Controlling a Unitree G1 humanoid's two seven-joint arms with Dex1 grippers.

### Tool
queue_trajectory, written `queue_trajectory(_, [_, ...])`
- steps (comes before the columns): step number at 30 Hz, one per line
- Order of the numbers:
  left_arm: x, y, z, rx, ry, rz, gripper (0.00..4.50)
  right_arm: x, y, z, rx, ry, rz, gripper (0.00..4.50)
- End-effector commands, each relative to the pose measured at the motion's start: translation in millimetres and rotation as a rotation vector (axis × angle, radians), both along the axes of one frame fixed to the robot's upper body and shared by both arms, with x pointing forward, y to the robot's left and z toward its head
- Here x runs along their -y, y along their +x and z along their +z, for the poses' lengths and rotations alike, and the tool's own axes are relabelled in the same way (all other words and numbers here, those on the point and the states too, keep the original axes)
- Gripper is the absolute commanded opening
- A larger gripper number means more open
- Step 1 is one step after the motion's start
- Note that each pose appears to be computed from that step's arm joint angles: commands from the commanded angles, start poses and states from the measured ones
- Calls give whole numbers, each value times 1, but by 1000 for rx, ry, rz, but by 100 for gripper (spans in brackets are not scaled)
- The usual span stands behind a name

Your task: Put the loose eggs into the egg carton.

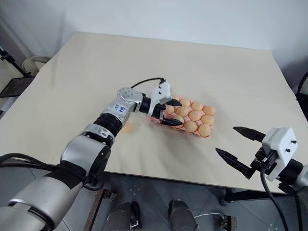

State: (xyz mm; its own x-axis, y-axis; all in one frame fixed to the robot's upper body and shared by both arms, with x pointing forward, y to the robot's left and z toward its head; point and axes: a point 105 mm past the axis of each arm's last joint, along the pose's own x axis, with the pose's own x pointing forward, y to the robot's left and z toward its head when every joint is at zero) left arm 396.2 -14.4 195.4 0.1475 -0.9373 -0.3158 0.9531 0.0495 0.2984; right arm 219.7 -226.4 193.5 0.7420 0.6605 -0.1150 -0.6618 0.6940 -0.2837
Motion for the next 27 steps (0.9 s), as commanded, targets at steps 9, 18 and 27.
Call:
queue_trajectory(9, [-111, -13, 62, 132, -245, 348, 443, -5, 22, 7, -9, -28, 109, 450])
queue_trajectory(18, [-182, -56, 56, 149, -477, 700, 443, -11, 44, 10, -34, -53, 224, 450])
queue_trajectory(27, [-234, -110, 3, 43, -537, 1050, 443, -15, 55, 11, -62, -75, 300, 450])
